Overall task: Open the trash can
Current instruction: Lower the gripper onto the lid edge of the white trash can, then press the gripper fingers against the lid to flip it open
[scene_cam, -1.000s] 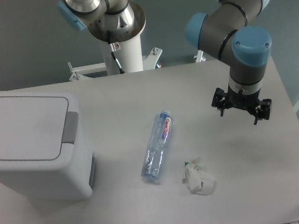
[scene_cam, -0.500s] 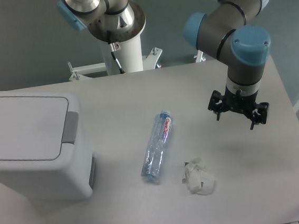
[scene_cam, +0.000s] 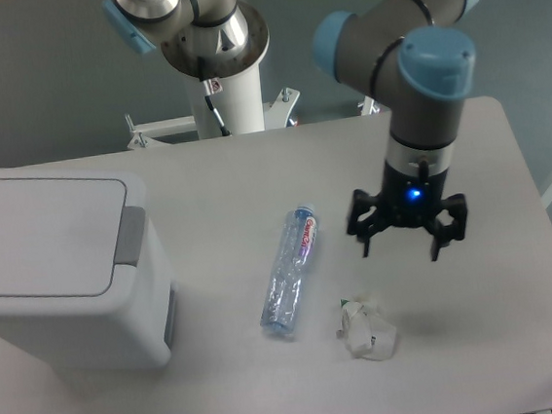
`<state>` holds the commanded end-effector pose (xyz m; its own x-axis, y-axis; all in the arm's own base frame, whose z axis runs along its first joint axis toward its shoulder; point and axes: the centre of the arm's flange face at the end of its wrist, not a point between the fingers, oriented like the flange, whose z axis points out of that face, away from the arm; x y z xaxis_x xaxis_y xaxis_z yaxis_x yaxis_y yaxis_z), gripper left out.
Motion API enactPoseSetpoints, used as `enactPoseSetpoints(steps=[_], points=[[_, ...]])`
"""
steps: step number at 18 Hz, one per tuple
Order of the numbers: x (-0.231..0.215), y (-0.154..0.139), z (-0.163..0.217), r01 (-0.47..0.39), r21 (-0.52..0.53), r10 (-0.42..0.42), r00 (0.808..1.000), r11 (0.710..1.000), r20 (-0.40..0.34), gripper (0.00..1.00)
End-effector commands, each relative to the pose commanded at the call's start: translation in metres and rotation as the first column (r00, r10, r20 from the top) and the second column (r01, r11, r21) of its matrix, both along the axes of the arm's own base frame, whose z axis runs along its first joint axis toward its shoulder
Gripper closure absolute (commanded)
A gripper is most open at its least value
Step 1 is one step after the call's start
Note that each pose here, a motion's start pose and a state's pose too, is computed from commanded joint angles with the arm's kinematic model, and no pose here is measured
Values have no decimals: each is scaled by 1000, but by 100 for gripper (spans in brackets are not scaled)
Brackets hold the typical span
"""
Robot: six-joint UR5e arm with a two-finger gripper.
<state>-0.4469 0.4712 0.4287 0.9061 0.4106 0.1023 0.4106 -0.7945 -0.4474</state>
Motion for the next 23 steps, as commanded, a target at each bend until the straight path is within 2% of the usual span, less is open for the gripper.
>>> enactPoseSetpoints(steps=[2, 5, 8, 10, 13, 15, 18, 23], points=[[25, 18, 14, 13, 55, -15, 999, 998, 31, 0], [53, 20, 49, 26, 160, -36, 998, 987, 60, 0], [103, 39, 73, 66, 187, -78, 995, 980, 58, 0], [124, 40, 79, 77, 194, -90, 994, 978, 63, 0], [161, 53, 72, 116, 183, -133, 988, 976, 81, 0], [176, 51, 68, 126, 177, -144, 985, 976, 92, 0], [183, 45, 59, 126, 168, -144, 984, 978, 101, 0], [185, 52, 49, 133, 162, -152, 983, 978, 107, 0]])
